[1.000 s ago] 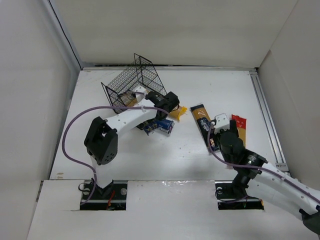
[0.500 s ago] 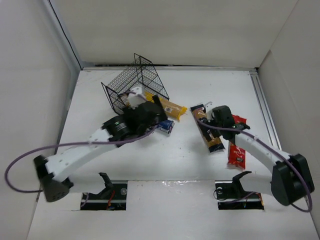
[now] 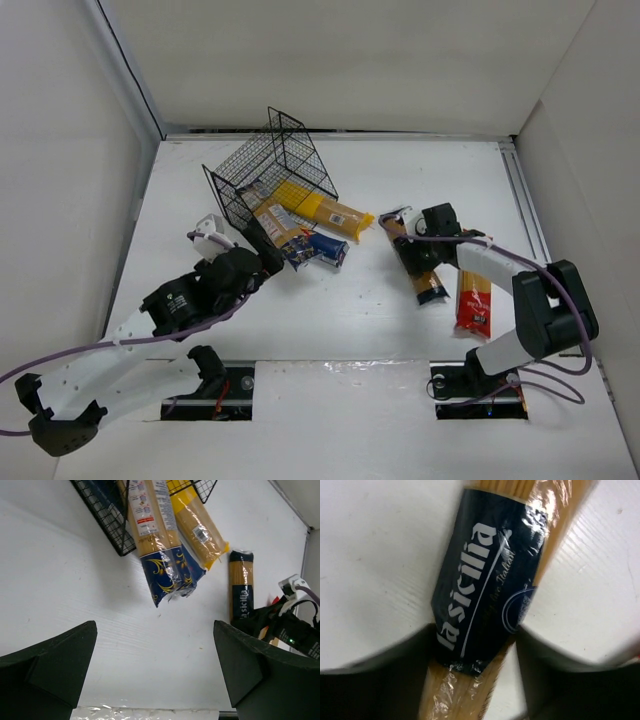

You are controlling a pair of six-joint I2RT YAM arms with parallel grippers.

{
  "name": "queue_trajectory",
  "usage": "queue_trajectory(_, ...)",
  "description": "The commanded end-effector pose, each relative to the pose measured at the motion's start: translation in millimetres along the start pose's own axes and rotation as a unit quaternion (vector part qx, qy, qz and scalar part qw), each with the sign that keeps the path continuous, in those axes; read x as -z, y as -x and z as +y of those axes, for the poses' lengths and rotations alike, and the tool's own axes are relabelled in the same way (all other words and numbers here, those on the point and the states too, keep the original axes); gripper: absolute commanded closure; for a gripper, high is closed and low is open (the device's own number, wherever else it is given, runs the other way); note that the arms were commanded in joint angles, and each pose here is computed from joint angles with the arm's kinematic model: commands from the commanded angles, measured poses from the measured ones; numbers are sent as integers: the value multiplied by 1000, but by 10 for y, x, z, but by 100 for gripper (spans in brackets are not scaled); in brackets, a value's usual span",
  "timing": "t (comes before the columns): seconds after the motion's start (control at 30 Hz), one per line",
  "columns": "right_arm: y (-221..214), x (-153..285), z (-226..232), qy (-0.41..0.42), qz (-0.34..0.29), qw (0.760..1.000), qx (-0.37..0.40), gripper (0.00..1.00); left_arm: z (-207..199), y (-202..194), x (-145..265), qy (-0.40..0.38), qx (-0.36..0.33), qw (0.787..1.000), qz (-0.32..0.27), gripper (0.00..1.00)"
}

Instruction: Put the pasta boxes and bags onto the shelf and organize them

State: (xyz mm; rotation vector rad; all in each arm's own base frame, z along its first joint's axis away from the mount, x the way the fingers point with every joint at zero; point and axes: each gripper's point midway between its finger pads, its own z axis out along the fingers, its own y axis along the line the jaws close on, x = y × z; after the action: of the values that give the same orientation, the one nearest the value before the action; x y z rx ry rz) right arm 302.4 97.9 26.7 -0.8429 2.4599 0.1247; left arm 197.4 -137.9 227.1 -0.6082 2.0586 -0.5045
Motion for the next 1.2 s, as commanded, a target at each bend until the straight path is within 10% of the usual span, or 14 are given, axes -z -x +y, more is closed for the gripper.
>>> queue_trajectory(0.0,160,11,-22,21,-39,999,2,75,168,77,43,34,40,998,-17,0)
queue_trajectory(0.07,253,81,-4,31,-68,997,16,100,196,94,41,39,37,998,-23,0)
queue_trajectory(0.57,1544,1494,56,-1,-328,938,113,100,114,446,35,77,50,991,-97,0)
queue_trajectory(1.17,2723,1104,880,84,-355,913,185,100,-99,1102,-539,64,17,993,-97,0)
